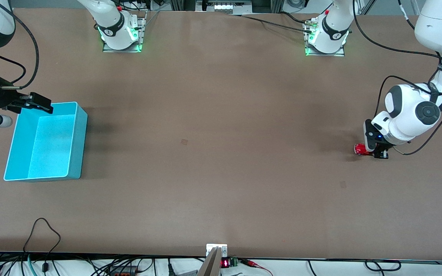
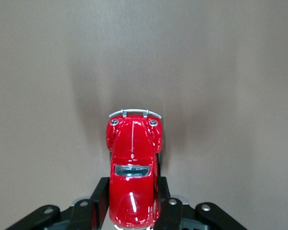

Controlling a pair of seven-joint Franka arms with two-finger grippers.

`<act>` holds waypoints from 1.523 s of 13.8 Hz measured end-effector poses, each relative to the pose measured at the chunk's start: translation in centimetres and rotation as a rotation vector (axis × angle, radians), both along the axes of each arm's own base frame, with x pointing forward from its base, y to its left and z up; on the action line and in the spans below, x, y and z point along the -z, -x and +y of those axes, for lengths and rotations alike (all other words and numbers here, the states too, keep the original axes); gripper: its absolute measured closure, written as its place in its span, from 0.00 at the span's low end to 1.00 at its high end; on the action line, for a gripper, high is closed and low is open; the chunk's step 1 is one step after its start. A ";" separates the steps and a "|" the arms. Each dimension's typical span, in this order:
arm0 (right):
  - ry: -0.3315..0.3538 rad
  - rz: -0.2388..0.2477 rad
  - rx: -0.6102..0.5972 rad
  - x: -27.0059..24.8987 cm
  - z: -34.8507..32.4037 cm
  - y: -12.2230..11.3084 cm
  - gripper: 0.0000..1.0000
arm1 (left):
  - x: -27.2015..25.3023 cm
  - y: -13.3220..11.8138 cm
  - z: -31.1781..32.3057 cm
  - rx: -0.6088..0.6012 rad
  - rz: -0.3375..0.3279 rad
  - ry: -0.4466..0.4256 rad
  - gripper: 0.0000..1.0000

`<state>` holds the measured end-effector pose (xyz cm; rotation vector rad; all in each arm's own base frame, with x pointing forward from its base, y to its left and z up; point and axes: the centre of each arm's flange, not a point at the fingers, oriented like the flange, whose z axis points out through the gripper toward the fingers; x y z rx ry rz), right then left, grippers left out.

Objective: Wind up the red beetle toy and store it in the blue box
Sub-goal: 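Release the wound car with the left gripper so it rolls toward the box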

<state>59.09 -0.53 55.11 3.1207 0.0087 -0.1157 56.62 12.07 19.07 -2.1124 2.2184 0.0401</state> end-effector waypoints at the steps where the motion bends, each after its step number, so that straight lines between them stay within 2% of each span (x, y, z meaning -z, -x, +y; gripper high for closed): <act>1: 0.000 0.000 0.000 0.0 0.0 0.0 0.00 | 0.0 0.0 0.4 -0.001 0.000 0.000 0.56; 11: 0.000 0.000 0.000 0.0 0.0 0.0 0.00 | 0.0 0.3 2.6 -0.070 -0.006 0.001 0.56; 13: 0.000 0.000 0.000 0.0 0.0 0.0 0.00 | -0.1 0.4 3.0 -0.078 0.000 0.000 0.52; 15: 0.000 0.000 0.000 0.0 0.0 0.0 0.00 | -2.5 -0.9 1.9 -0.059 0.042 -0.002 0.37; 17: 0.000 0.000 0.000 0.0 0.0 0.0 0.00 | -8.7 -3.4 -1.2 -0.033 0.101 -0.001 0.19; 19: 0.000 0.000 0.000 0.0 0.0 0.0 0.00 | -15.0 -4.5 -4.3 -0.028 0.143 0.023 0.01; 21: 0.000 0.000 0.000 0.0 0.0 0.0 0.00 | -18.0 -4.4 -6.8 -0.032 0.153 0.068 0.00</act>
